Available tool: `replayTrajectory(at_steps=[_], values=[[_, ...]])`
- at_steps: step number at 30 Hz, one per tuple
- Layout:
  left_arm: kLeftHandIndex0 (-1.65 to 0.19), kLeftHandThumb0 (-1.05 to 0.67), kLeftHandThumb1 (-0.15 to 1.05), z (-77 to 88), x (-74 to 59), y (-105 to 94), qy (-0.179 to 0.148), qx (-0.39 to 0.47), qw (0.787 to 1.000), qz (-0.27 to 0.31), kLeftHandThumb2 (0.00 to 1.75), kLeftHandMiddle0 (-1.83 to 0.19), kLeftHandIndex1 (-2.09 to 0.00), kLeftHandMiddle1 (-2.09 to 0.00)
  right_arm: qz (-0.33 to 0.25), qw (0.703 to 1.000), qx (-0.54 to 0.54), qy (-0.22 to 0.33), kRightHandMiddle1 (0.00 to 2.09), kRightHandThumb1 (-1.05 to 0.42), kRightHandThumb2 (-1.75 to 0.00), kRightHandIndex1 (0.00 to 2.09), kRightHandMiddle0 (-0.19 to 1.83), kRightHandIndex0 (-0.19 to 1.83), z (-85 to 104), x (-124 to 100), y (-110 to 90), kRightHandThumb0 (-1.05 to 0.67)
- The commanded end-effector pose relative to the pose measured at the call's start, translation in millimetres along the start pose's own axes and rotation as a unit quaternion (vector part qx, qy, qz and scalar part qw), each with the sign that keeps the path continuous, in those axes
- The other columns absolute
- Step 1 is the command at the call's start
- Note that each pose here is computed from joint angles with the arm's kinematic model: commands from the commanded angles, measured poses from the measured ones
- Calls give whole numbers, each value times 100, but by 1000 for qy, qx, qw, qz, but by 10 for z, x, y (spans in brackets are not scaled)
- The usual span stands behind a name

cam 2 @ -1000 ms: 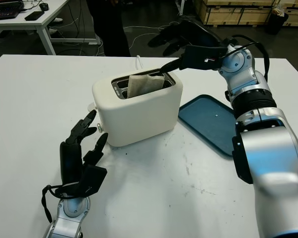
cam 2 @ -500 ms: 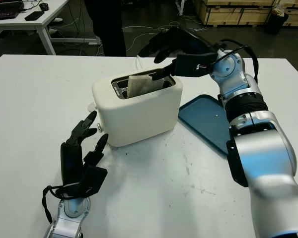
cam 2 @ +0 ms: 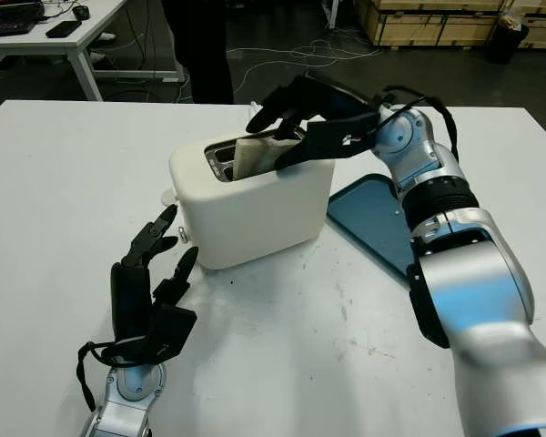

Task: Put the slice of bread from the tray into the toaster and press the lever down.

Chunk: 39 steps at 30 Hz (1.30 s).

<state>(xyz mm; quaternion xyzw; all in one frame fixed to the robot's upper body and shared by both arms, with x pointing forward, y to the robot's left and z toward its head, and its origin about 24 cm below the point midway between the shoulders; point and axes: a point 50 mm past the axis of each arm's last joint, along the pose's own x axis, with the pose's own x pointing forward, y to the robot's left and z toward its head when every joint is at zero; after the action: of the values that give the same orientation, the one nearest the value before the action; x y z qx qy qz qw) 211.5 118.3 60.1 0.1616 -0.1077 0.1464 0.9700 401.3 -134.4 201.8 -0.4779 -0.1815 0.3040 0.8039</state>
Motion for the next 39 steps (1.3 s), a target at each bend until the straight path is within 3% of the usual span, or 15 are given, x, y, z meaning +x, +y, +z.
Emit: replayTrajectory(at_steps=[1, 5, 13, 15, 17, 18, 20, 23, 29, 39], values=[[-54, -47, 92, 40, -19, -29, 2, -18, 1000, 7, 27, -31, 0, -99, -2, 1000, -3, -2, 4, -66, -1, 58, 97, 87, -16, 6, 82, -48], [-54, -47, 92, 37, -25, -34, 5, -17, 1000, 7, 27, -31, 0, -98, -9, 1000, -4, 0, 7, -72, -2, 62, 103, 91, -20, 14, 104, -39], [-55, -48, 92, 23, -29, -39, 0, -20, 1000, 10, 27, -31, -1, -100, -3, 1000, -17, -12, 8, -82, -2, 62, 108, 97, 8, 16, 118, -36], [-55, -48, 92, 18, -33, -40, 1, -20, 1000, 11, 27, -31, -1, -101, -13, 1000, -18, -17, 10, -83, -1, 72, 114, 103, 20, 18, 118, -36], [-54, -48, 92, 17, -40, -38, 2, -21, 1000, 11, 27, -30, 0, -101, -27, 999, -20, -24, 16, -85, 0, 101, 124, 104, 33, 18, 114, -41], [-54, -47, 92, 18, -43, -37, 3, -22, 1000, 10, 28, -30, 0, -101, -34, 999, -20, -28, 26, -85, 0, 117, 127, 103, 38, 16, 114, -43], [-54, -47, 92, 18, -46, -35, 4, -23, 1000, 11, 27, -30, 0, -101, -43, 998, -22, -32, 90, -87, 0, 137, 110, 106, 42, 14, 116, -50], [-54, -48, 92, 15, -50, -37, 7, -22, 1000, 13, 27, -29, 0, -101, -52, 998, -32, -33, 130, -90, 0, 143, 104, 115, 43, 15, 118, -54], [-54, -46, 92, 23, -52, -39, 3, -18, 1000, 10, 28, -30, 0, -100, -67, 996, -43, -37, 162, -91, 0, 161, 93, 114, 41, 5, 109, -50], [-54, -46, 92, 25, -62, -44, 6, -23, 1000, 9, 28, -29, 0, -99, -61, 994, -74, -43, 174, -92, -3, 174, 86, 109, 120, 45, -18, -48]])
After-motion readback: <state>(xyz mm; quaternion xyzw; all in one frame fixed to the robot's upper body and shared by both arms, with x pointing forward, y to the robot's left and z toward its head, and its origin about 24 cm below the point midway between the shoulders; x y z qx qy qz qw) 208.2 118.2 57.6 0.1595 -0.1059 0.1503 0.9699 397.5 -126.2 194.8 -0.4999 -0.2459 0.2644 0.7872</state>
